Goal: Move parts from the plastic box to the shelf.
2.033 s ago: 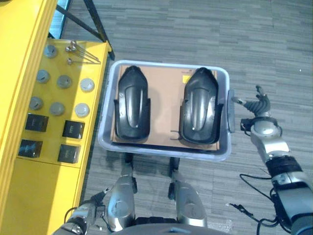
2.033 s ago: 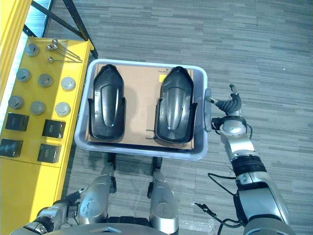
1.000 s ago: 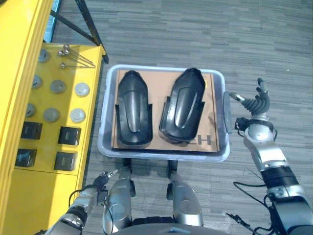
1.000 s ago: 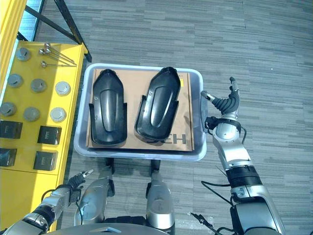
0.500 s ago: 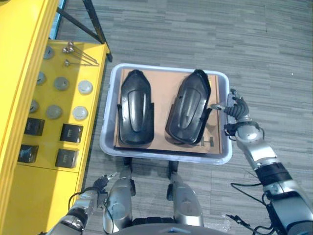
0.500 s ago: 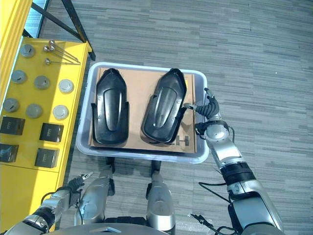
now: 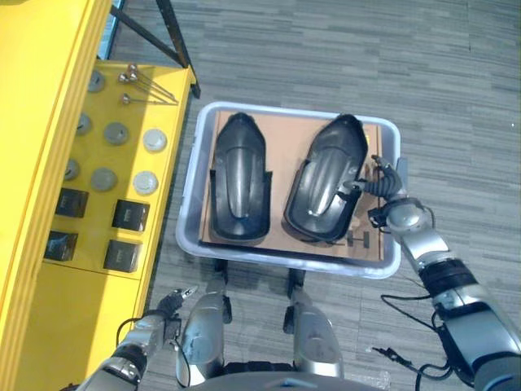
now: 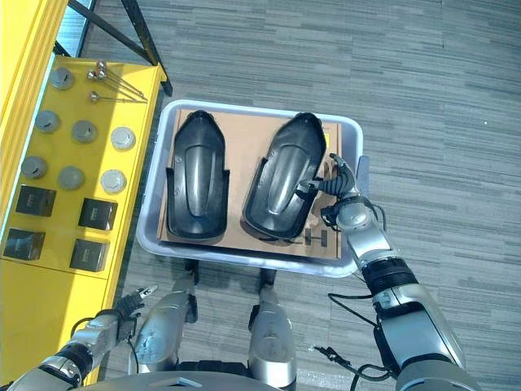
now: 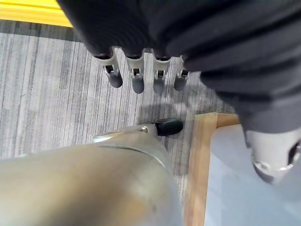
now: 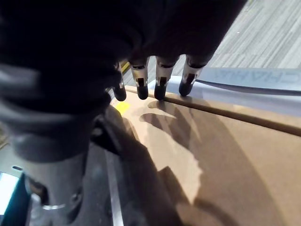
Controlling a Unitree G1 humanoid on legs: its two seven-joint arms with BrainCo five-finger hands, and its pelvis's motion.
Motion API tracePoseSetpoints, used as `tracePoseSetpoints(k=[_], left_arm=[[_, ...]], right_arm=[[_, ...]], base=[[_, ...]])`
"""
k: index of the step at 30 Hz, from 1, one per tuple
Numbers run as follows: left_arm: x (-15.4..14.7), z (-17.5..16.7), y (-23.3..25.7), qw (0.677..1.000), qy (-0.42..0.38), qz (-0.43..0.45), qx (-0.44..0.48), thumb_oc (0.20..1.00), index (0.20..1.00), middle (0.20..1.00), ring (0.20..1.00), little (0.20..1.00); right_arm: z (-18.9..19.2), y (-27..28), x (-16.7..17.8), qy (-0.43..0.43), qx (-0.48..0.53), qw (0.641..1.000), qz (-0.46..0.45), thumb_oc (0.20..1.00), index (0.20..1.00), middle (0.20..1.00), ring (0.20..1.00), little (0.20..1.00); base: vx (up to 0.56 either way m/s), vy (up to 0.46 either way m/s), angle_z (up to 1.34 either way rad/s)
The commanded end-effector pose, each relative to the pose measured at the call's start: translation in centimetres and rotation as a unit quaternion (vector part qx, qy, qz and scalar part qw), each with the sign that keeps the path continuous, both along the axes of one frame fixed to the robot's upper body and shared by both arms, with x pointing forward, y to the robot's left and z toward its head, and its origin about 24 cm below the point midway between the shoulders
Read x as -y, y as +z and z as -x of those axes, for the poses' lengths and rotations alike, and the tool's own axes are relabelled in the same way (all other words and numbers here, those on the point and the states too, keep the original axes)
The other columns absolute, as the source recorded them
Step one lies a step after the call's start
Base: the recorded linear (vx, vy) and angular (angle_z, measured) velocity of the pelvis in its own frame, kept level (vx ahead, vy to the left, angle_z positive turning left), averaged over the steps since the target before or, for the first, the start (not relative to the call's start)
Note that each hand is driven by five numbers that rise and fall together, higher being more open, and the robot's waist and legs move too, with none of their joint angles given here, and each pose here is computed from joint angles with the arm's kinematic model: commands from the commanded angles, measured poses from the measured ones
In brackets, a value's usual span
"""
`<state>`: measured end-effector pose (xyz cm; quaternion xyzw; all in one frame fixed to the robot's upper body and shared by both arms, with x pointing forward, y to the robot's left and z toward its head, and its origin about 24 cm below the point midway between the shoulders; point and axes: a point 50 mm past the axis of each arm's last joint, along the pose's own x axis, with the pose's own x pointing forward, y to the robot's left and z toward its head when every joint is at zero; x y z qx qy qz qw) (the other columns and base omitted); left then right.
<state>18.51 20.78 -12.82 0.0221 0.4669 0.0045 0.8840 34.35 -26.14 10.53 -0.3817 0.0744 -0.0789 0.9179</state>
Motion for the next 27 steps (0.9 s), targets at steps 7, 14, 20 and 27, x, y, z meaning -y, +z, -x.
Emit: tracePoseSetpoints(k=[7, 14, 20, 27], left_arm=[[-0.8, -0.3, 0.1, 0.999, -0.025, -0.026, -0.008, 1.000, 1.000, 1.000, 1.000, 1.000], [-1.4, 0.3, -0.2, 0.999, -0.021, -0.033, -0.018, 1.000, 1.000, 1.000, 1.000, 1.000], [-2.3, 1.6, -0.6, 0.997, -0.029, -0.047, -0.044, 1.000, 1.000, 1.000, 1.000, 1.000], [-3.6, 2.4, -0.3, 0.992, -0.040, -0.111, -0.038, 1.000, 1.000, 1.000, 1.000, 1.000]], right_arm=[[3.0, -7.6, 3.6, -0.077, -0.248, 0.952, 0.164, 0.200, 0.200, 0.200, 0.200, 0.200], [9.4, -14.1, 7.3, -0.210, -0.379, 0.898, 0.081, 0.200, 0.200, 0.200, 0.200, 0.200], [14.8, -17.3, 9.3, -0.287, -0.376, 0.881, -0.023, 0.200, 0.200, 0.200, 0.200, 0.200], [12.8, -13.7, 10.9, -0.281, -0.206, 0.937, 0.003, 0.200, 0.200, 0.200, 0.200, 0.200]], base=[[-0.01, -0.023, 0.10], [0.00, -0.045, 0.09], [0.04, -0.077, 0.08], [0.03, -0.046, -0.09]])
